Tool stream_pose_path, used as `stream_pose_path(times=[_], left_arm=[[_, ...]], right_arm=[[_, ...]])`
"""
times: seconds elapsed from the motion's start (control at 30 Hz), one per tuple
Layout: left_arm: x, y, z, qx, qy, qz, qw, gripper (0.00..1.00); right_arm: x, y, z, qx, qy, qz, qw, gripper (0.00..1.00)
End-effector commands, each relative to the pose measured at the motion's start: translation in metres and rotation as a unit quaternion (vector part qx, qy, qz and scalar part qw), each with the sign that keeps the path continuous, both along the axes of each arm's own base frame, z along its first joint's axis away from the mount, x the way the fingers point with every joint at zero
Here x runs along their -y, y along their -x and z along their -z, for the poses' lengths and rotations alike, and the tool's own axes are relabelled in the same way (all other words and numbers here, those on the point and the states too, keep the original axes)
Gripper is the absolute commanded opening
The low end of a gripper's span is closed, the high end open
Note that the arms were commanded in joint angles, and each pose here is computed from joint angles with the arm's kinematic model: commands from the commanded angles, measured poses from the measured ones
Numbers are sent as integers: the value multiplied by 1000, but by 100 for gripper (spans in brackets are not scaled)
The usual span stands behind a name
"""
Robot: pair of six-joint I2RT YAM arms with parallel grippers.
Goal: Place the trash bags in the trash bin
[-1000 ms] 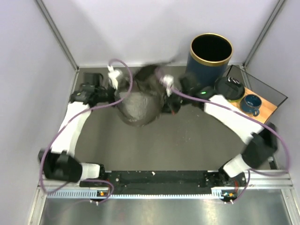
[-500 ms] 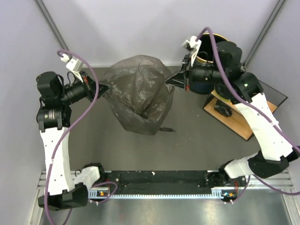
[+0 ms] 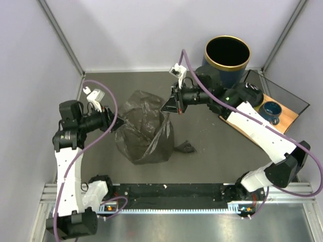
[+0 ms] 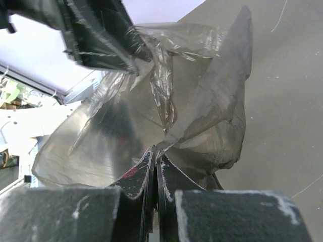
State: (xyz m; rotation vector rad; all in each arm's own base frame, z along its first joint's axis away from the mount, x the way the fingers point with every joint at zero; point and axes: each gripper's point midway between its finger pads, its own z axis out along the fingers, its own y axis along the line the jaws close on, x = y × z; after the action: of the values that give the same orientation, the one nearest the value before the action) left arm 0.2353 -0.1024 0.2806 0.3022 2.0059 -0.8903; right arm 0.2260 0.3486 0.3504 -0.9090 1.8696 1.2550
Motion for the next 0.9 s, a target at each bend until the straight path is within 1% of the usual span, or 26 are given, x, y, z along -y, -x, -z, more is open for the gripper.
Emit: stream_pose_path(times=[0.0,0.07,0.1,0.13,0.17,0.2,0.23,0.3,0.33,0.37,0.4,0.43,0.5,0.53,0.57,0.6,0.63,0.67,0.7,0.73,0.8,0.87], left_arm=[[-2,20,-43,95,-47,27,994,53],[2,25,-72,148,-47,45,987,60],[8,28,-92,186,-38,62,980,60],[13,31,-103,184,-9,68,981,59],[18,33,-106,175,14,76,982,54],[25,38,-108,168,39,101,980,48],[36,35,-97,136,71,112,982,41],[50,34,-77,108,79,116,984,31],[66,33,-73,108,84,125,983,27],[75,31,-57,91,93,131,983,26],[82,26,-52,83,100,129,983,19],[89,14,-57,93,113,105,984,16],[101,2,-42,67,135,111,982,13],[109,-4,-39,56,144,97,983,8],[115,-9,-46,78,154,99,980,6],[122,-14,-32,66,159,99,980,5],[133,-10,-28,54,170,104,978,3],[138,-15,-32,76,181,100,975,1],[144,-16,-11,45,183,97,977,0],[149,-16,-3,33,186,94,977,0],[149,-27,30,-4,180,60,982,0],[142,-36,57,-24,147,27,988,0]], right_arm=[[-7,-3,-22,49,-19,4,999,0],[-10,1,-29,49,-26,1,998,0],[-11,1,-33,51,-29,1,998,0],[-12,2,-42,59,-36,0,998,0],[-13,3,-44,59,-38,-2,998,0],[-15,4,-49,62,-42,-4,997,0],[-15,4,-56,66,-48,-4,997,0],[-17,8,-63,66,-55,-9,996,0],[-18,9,-68,69,-60,-11,996,0],[-19,13,-71,61,-66,-14,996,0],[-21,18,-73,59,-69,-21,996,0],[-22,21,-77,56,-78,-26,995,0],[-25,29,-80,51,-84,-35,995,0],[-26,30,-86,51,-93,-37,994,0],[-26,33,-91,40,-101,-37,993,0],[-27,35,-95,37,-108,-38,993,0],[-28,37,-104,42,-118,-40,991,0],[-28,36,-112,42,-127,-38,990,0],[-28,39,-119,48,-135,-44,989,0],[-29,38,-131,56,-145,-45,987,0],[-27,40,-154,75,-164,-45,983,0],[-25,40,-167,90,-174,-43,980,0]])
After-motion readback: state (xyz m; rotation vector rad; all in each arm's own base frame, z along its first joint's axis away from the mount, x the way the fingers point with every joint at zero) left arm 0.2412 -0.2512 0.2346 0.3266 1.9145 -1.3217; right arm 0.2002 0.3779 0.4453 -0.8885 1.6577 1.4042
